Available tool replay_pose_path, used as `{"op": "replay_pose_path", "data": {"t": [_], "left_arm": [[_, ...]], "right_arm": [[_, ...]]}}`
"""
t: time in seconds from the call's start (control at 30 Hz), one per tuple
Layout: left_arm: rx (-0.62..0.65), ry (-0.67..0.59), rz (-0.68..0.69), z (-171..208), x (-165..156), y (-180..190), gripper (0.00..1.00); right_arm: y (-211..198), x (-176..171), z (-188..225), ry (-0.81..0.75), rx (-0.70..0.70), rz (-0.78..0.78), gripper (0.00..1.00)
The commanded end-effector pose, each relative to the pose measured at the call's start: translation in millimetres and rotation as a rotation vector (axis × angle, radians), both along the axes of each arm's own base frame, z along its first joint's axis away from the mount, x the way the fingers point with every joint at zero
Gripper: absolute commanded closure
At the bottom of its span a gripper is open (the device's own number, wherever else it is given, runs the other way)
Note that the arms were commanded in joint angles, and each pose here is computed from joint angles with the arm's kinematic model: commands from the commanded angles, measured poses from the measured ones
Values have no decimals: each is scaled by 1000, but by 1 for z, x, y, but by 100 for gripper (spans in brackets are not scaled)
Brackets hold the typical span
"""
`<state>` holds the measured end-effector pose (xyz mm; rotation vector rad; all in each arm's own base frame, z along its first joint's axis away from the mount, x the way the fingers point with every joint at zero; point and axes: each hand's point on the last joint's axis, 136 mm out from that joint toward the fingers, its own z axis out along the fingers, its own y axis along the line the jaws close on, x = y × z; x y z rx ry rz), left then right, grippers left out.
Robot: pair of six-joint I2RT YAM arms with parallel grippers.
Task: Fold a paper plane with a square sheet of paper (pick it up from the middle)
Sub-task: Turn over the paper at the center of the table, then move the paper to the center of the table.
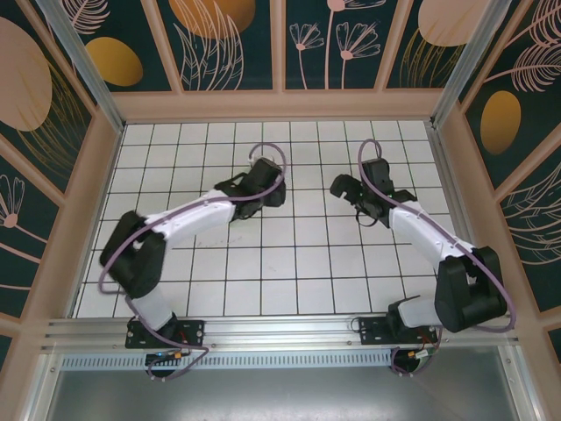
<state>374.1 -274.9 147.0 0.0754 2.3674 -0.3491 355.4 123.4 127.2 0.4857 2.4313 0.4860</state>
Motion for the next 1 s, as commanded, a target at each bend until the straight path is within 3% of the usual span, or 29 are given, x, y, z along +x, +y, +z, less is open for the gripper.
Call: {"op": "replay_pose_path", "data": {"t": [0.0,0.1,0.27,0.5,0.73,0.97], "left_arm": [[-239,-6,-14,28,-1,4,29],[-327,-26,65,36,0,38,20],[-299,-26,295,12,-4,116,2],[-337,38,477,-27,-22,172,1],[-349,53,535,-39,-31,189,1],[-356,62,492,-38,-25,180,2]], "right_arm": [[33,11,11,-15,55,107,5],[73,17,20,-36,79,203,11],[175,17,26,-53,122,431,20],[274,26,-14,17,147,588,36],[317,42,-58,84,159,651,40],[312,40,-104,175,82,658,40]]}}
